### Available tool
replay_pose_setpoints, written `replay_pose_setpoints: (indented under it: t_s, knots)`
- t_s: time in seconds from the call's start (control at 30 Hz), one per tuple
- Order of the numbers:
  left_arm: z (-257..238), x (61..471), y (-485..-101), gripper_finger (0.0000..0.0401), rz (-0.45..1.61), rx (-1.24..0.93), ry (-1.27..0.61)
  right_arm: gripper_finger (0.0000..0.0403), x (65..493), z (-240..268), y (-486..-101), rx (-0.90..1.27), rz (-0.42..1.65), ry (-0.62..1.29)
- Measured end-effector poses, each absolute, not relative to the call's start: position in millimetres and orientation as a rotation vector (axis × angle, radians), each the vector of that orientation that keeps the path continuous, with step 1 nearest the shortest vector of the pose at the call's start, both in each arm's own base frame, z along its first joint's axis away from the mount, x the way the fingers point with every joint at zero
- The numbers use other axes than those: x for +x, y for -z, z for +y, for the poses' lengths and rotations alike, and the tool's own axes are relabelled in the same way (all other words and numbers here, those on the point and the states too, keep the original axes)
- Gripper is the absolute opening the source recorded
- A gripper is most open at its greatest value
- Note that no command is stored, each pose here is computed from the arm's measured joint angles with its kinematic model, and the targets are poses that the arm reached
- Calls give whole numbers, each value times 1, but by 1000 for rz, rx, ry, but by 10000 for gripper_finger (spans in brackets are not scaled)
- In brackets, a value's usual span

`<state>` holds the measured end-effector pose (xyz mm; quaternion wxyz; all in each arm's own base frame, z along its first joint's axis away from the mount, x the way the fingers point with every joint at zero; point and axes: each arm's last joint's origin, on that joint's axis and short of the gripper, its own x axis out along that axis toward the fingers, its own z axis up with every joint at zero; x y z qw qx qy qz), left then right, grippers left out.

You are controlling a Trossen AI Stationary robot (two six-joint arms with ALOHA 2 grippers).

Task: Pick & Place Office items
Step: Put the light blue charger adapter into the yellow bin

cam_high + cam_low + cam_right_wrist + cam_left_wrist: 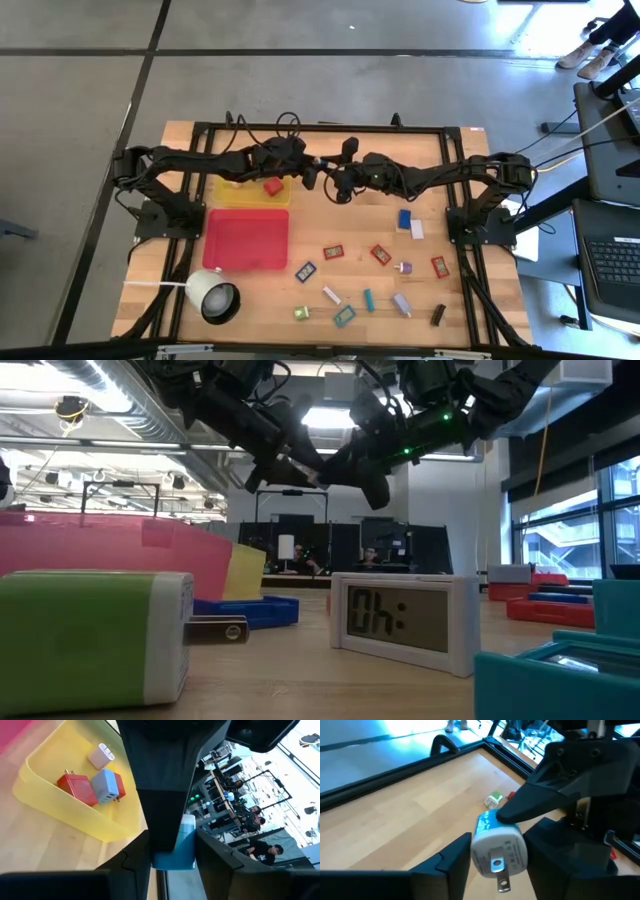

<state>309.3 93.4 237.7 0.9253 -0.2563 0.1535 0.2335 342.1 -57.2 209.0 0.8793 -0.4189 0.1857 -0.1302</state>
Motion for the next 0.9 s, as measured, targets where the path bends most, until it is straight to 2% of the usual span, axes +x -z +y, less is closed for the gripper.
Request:
replay_pose_setpoints:
  t_s: [0.13, 0.4, 0.63, 0.9]
  knots:
    - [93, 309, -238, 140, 320, -531, -462, 142, 342, -57, -209, -858, 386, 275]
    - [93, 309, -238, 140, 324, -523, -451, 185, 342, -57, -209, -842, 380, 268]
    - [94, 309, -238, 142, 320, -518, -473, 241, 341, -57, -205, -766, 412, 265]
    - [113, 295, -229, 142, 428, -540, -577, 277, 332, -66, -190, -685, 635, 434]
